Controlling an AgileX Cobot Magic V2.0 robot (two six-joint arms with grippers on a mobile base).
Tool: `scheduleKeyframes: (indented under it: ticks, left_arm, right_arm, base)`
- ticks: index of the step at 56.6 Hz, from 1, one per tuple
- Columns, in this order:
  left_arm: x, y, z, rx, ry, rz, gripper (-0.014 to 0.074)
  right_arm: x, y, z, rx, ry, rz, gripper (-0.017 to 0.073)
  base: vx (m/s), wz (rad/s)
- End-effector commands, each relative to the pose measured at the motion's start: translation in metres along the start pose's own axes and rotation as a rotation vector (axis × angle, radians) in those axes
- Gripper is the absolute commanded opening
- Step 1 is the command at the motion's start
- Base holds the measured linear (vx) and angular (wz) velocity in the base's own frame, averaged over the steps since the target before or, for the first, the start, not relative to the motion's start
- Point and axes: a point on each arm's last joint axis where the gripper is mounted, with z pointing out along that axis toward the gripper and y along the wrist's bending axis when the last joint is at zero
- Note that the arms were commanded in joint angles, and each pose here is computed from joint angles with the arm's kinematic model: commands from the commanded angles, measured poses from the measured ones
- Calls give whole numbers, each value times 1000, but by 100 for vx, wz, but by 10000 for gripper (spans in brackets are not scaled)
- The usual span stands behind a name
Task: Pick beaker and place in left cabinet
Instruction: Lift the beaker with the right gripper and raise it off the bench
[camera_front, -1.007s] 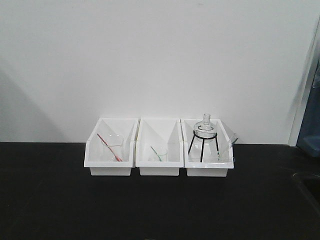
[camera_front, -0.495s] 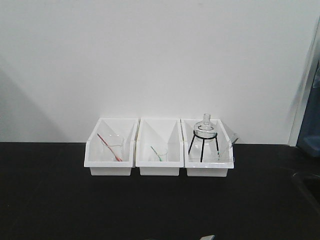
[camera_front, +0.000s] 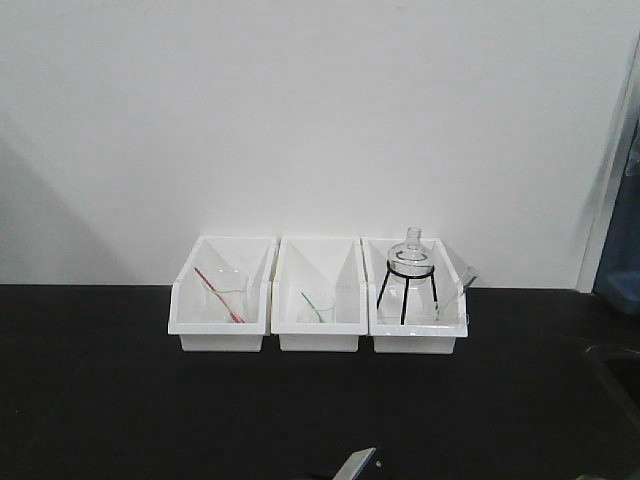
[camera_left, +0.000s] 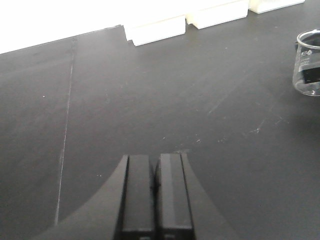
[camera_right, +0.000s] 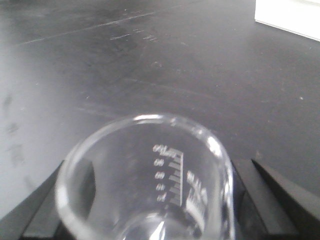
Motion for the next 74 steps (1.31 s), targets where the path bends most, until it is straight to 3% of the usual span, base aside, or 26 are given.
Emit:
scheduleKeyframes:
  ticks: [1, 11, 20, 24, 33, 47, 63, 74]
  left_arm:
    - [-14, 1, -3, -9, -110, -4, -6]
    - [-14, 1, -3, -9, -110, -4, -6]
    - [-14, 1, -3, -9, -110, -4, -6]
    - [-14, 1, -3, -9, -110, -4, -6]
    - [-14, 1, -3, -9, -110, -4, -6]
    - [-14, 1, -3, -9, -110, -4, -6]
    - [-14, 1, -3, -9, -110, -4, -6]
    - [-14, 1, -3, -9, -110, -4, -6]
  right_arm:
    - [-27, -1, 0, -8, -128, -26, 578]
    - [-27, -1, 0, -12, -125, -21, 489]
    - [-35, 1, -2, -31, -139, 104, 340]
    - [-45, 3, -6, -44, -143, 129, 257]
    - [-78, 6, -21, -4, -138, 59, 147]
    - [-152, 9, -50, 92, -167, -35, 145]
    - [-244, 12, -76, 142, -280, -45, 145]
    - [-271, 17, -83, 134, -298, -56, 135]
  base:
    - [0, 0]
    - [0, 0]
    - [0, 0]
    - [0, 0]
    - [0, 0]
    - [0, 0]
    - [0, 0]
    - [0, 0]
